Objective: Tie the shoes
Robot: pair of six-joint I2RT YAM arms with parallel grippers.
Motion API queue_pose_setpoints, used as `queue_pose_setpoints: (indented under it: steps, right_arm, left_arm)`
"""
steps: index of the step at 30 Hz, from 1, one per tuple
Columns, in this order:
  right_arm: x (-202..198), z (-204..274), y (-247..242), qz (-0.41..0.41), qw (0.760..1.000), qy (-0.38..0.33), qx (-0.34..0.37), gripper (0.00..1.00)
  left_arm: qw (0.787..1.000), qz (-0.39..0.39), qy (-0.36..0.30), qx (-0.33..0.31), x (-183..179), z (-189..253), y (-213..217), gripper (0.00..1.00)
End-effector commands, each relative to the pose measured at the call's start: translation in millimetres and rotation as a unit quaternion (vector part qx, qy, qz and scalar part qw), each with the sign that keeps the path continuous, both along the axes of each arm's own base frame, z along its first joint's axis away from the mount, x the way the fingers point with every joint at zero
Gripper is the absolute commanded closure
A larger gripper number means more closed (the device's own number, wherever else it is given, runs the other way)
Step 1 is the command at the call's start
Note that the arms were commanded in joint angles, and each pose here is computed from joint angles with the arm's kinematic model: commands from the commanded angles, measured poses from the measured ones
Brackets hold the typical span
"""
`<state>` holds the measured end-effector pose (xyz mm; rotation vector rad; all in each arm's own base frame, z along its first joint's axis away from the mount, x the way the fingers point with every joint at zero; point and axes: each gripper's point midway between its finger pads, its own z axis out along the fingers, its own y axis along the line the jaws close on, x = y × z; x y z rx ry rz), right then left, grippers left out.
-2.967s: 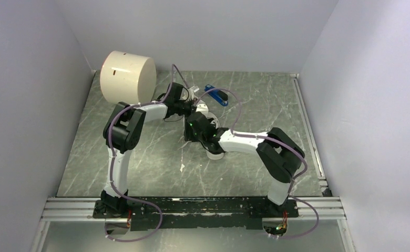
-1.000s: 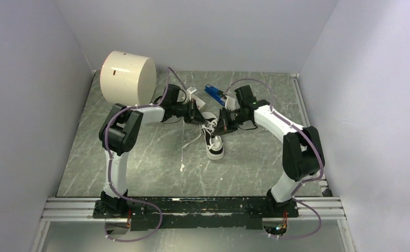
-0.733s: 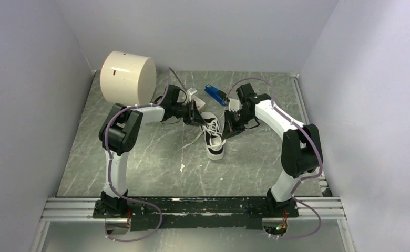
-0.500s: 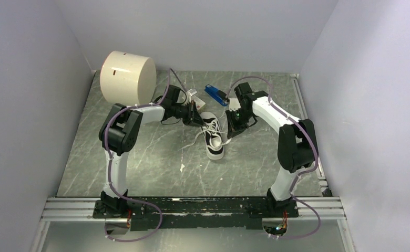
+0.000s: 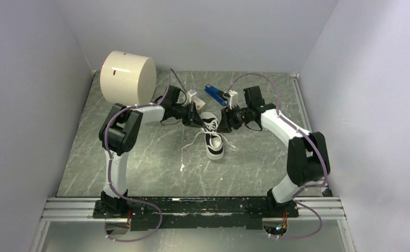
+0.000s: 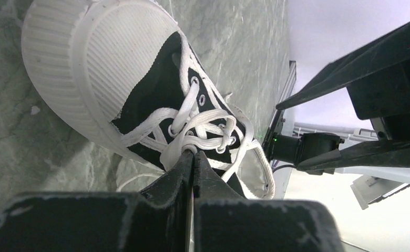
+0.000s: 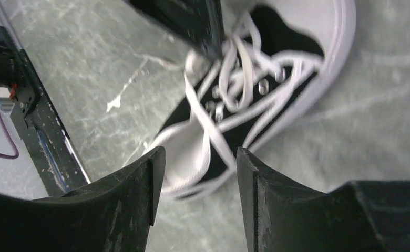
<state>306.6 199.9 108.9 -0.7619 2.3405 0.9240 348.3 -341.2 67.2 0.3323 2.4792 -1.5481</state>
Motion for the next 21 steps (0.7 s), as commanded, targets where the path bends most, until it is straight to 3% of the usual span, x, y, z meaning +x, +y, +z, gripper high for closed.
queue_pose_setpoints:
  steps: [1,8,17,21]
  right_arm:
    - [20.3,6.3,30.8,0.105,0.991,-0.059,0.065,0.45]
    - [16.5,-9.1,44.3,0.151,0.983,-0.099,0.044,0.54]
    - [13.0,-35.2,42.1,0.153,0.982,-0.115,0.005,0.57]
    - [17.0,-37.3,40.9,0.144,0.982,-0.122,-0.013,0.71]
  left_arm:
    - [0.999,-0.012,-0.026,-0.016,2.8,25.1,-5.3,0.95]
    - [0.999,-0.019,-0.028,-0.023,1.2,29.8,-6.1,0.95]
    - [0.998,-0.028,-0.034,-0.037,-2.8,40.6,-5.2,0.95]
    - [0.998,-0.029,-0.036,-0.038,-2.8,43.8,-3.3,0.95]
